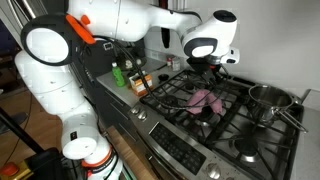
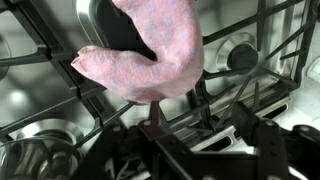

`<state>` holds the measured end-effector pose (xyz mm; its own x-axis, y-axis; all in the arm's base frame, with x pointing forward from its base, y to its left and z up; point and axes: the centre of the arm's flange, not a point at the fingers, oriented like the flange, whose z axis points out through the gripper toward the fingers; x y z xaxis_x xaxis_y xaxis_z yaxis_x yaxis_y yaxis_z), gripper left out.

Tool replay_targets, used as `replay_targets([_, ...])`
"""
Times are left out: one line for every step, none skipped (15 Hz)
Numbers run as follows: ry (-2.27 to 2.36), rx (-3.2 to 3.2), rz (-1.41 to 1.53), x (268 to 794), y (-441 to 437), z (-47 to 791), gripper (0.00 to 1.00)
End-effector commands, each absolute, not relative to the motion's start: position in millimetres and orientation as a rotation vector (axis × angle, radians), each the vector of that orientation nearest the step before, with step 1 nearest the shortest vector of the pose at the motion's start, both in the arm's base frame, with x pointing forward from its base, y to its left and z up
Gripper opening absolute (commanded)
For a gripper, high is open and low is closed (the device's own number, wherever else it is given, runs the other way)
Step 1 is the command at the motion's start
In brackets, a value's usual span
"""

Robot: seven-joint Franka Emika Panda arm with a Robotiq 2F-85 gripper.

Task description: Slide the silver pot to the top right cooker on the hob of the stove, pick up the purple cloth and wipe the bottom right cooker on the hob of the stove, put the purple cloth back on the job of the stove

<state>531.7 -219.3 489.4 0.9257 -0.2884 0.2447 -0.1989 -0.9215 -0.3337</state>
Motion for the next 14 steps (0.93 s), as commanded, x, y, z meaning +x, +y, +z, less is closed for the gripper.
replay_targets([0.425, -2.857, -0.529, 518.1, -235.6, 520.8, 1.0])
replay_targets([0.451, -2.881, -0.556, 516.6, -241.5, 528.9, 1.0])
replay_targets([0.521, -2.916, -0.605, 515.7, -249.1, 540.1, 1.0])
replay_targets([0.567, -2.945, -0.639, 514.0, -256.2, 547.3, 1.0])
replay_targets([0.637, -2.977, -0.664, 512.6, -262.4, 557.1, 1.0])
replay_targets([0.699, -3.0, -0.699, 511.0, -268.2, 562.4, 1.0])
replay_targets([0.77, -3.019, -0.719, 510.4, -273.6, 568.1, 1.0])
replay_targets([0.837, -3.042, -0.74, 509.4, -277.8, 572.4, 0.99])
replay_targets([0.91, -3.062, -0.74, 509.4, -282.2, 575.3, 1.0])
replay_targets([0.985, -3.079, -0.74, 508.4, -286.0, 575.8, 1.0])
replay_targets([1.059, -3.095, -0.748, 508.5, -289.8, 576.9, 1.0])
replay_targets([1.137, -3.105, -0.742, 507.1, -292.5, 576.5, 1.0])
replay_targets([1.002, -3.085, -0.762, 507.3, -292.4, 578.9, 1.0])
replay_targets([1.054, -3.091, -0.767, 506.7, -294.7, 579.3, 1.0])
